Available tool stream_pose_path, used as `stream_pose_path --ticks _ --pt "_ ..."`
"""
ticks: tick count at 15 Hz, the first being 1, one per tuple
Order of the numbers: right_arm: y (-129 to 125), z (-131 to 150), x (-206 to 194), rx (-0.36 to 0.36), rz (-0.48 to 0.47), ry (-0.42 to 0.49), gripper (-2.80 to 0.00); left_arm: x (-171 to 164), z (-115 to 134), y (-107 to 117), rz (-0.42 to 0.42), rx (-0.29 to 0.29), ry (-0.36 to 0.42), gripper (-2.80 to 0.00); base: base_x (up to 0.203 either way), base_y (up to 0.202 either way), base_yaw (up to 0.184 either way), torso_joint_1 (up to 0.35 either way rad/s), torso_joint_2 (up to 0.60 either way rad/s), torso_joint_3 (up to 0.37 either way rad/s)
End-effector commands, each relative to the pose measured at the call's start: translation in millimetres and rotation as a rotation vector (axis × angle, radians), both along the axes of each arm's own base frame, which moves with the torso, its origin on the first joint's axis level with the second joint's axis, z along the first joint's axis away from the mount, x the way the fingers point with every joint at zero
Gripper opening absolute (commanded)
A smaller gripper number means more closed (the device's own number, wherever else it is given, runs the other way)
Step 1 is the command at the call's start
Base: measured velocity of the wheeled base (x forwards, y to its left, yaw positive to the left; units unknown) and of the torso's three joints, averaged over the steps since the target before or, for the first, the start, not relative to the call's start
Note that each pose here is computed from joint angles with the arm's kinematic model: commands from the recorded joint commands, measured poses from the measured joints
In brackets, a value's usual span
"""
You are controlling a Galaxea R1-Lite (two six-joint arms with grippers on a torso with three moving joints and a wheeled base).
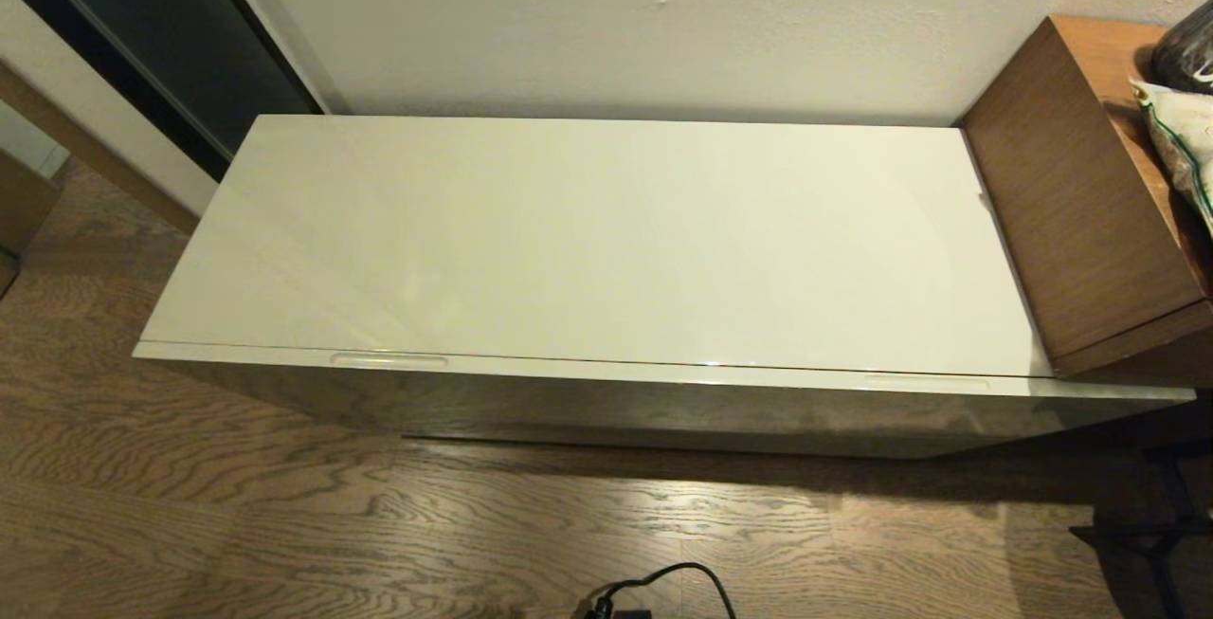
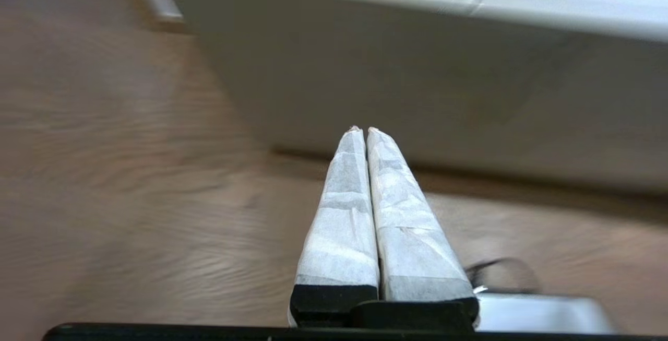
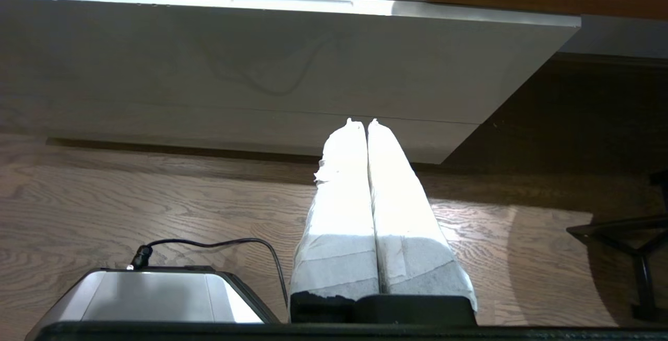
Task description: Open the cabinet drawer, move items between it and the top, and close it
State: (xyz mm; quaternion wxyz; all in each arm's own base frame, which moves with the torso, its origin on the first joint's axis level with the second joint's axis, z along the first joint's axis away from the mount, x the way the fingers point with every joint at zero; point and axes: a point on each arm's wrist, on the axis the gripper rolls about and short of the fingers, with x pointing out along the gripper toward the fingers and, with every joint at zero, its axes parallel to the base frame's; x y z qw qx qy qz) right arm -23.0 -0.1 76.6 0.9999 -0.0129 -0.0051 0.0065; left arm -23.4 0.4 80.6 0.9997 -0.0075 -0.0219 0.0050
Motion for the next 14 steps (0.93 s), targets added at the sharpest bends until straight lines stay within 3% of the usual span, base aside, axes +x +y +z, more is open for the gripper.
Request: stream_pose_path --ticks 1,6,14 --pt "0.0 0.0 0.1 0.0 0.001 0.002 -2.8 0.4 -1.0 -0.1 -0.004 0.064 0.006 -2.8 0.0 0.0 0.0 0.0 0.0 0.0" --pt "0.0 0.0 0.1 0.0 0.001 0.001 -2.8 0.6 -5.8 -0.2 -0.009 0.061 0.05 -2.8 0.0 0.0 0.0 0.0 0.0 0.0" --pt "0.0 0.0 0.1 0.0 0.001 0.002 -2.8 0.5 -5.9 -0.2 -0.009 0.055 0.052 -2.8 0.0 0.0 0.0 0.0 0.0 0.0"
